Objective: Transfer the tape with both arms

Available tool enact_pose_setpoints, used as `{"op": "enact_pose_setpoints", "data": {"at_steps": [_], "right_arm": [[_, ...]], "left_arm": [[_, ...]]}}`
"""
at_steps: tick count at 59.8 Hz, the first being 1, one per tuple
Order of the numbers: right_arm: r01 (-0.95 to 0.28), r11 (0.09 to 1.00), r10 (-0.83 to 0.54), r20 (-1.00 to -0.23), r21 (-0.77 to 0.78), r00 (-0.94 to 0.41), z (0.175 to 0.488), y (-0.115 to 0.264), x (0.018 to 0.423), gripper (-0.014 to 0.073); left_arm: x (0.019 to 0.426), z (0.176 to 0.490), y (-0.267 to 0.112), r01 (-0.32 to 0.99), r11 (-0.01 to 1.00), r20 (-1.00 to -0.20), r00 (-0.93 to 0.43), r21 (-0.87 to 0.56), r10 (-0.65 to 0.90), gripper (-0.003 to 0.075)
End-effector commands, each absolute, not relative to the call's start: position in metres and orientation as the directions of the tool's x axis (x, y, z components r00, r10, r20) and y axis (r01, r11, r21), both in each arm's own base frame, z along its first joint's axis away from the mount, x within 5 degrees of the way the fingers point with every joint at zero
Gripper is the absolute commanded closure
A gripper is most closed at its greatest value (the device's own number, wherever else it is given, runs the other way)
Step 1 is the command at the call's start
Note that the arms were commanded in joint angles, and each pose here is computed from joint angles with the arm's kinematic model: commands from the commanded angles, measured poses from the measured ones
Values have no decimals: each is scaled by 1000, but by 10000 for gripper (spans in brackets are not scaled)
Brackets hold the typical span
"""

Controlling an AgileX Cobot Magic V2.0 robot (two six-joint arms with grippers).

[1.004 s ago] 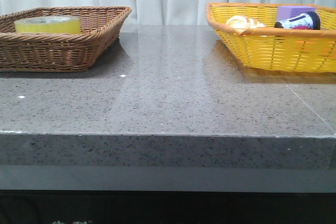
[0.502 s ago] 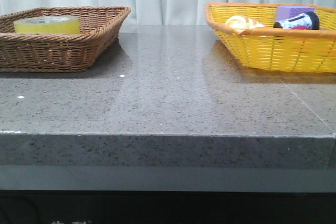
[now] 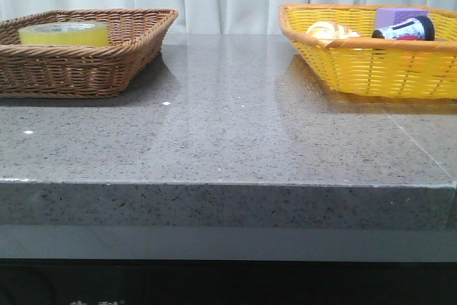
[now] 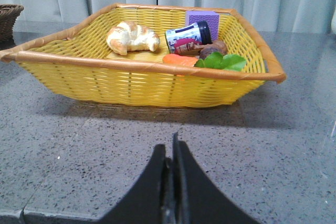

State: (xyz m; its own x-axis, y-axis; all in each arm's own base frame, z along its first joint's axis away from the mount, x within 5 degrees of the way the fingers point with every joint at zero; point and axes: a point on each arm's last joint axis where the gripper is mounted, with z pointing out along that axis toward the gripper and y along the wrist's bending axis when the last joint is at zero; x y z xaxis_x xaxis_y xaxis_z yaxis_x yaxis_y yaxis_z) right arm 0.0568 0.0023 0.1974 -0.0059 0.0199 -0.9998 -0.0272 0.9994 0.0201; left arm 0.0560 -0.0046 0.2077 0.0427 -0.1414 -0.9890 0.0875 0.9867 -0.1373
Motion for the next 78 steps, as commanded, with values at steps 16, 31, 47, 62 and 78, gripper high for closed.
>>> {"op": "enact_pose_setpoints", "data": {"at_steps": [16, 31, 47, 62, 78], "right_arm": [[8, 1000, 12, -984, 13, 177, 220, -1, 52, 664], [-4, 999, 51, -978, 52, 200, 222, -1, 52, 664], [-9, 997, 77, -975, 77, 209, 223, -1, 51, 664], [-15, 995, 97, -971, 96, 219, 224, -1, 51, 664], [24, 996, 82, -971, 90, 223, 224, -2, 51, 664]], "left_arm": [[56, 204, -4, 87, 985, -981, 109, -152, -161, 740], [56, 204, -4, 87, 985, -981, 109, -152, -161, 740], [56, 204, -4, 87, 985, -981, 109, -152, -161, 740], [56, 204, -4, 87, 985, -981, 109, -152, -161, 740], [56, 204, -4, 87, 985, -981, 109, -152, -161, 740]]}}
